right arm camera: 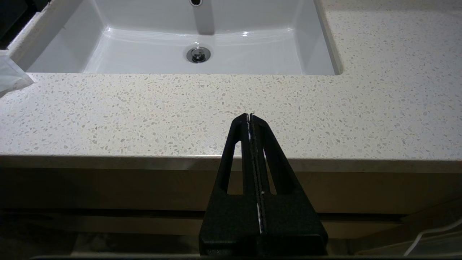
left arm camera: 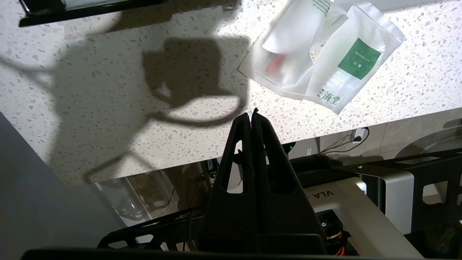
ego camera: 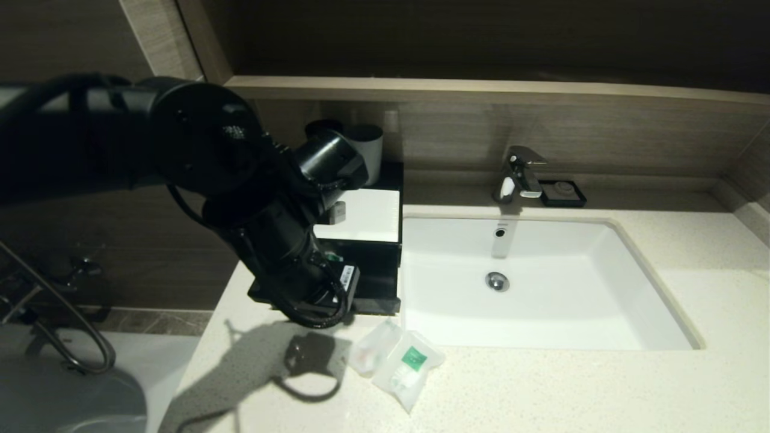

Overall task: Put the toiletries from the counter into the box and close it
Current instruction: Pick up the bathroom toiletry

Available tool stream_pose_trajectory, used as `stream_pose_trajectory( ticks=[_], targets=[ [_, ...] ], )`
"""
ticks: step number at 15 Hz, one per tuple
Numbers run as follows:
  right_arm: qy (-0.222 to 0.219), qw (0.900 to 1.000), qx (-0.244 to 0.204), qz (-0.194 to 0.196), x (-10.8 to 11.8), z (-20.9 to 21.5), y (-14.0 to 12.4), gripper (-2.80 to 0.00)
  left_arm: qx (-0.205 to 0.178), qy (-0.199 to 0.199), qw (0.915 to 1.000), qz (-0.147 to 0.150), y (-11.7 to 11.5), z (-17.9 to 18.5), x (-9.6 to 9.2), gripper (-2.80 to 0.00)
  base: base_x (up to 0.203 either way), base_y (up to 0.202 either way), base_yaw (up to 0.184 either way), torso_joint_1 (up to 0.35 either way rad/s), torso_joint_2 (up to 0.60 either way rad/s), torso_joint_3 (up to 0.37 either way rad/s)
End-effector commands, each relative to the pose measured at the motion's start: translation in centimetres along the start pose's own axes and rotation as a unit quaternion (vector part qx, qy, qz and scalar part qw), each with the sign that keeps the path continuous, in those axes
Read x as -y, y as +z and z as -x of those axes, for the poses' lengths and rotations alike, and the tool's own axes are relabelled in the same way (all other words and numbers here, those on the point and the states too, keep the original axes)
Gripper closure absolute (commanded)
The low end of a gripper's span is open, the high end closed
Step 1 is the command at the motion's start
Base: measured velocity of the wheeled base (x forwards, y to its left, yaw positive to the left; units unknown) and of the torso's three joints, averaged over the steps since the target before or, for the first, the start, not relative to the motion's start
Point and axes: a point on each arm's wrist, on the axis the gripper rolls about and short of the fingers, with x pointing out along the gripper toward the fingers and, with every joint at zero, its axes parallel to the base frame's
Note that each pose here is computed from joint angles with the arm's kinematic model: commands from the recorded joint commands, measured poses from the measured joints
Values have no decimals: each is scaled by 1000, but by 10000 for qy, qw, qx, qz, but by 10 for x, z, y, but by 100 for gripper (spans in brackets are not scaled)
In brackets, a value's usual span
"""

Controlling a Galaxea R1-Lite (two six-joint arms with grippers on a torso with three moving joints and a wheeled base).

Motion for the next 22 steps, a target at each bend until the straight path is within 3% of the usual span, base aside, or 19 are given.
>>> stream_pose_trajectory(
  ticks=[1,5,11,18,22],
  targets=[
    [-1,10000,-4,-1,0,0,0,0,-156,36,9999,-18,-1,-11,7,0,0,0,0,0,0,0],
    [-1,10000,-4,-1,0,0,0,0,-387,85,9992,59,-5,-30,27,0,0,0,0,0,0,0],
    [-1,10000,-4,-1,0,0,0,0,-440,221,9985,225,-10,-42,45,0,0,0,0,0,0,0],
    [-1,10000,-4,-1,0,0,0,0,-587,691,9956,248,-14,-60,47,0,0,0,0,0,0,0],
    [-1,10000,-4,-1,0,0,0,0,-733,762,9941,251,-16,-62,45,0,0,0,0,0,0,0]
  ],
)
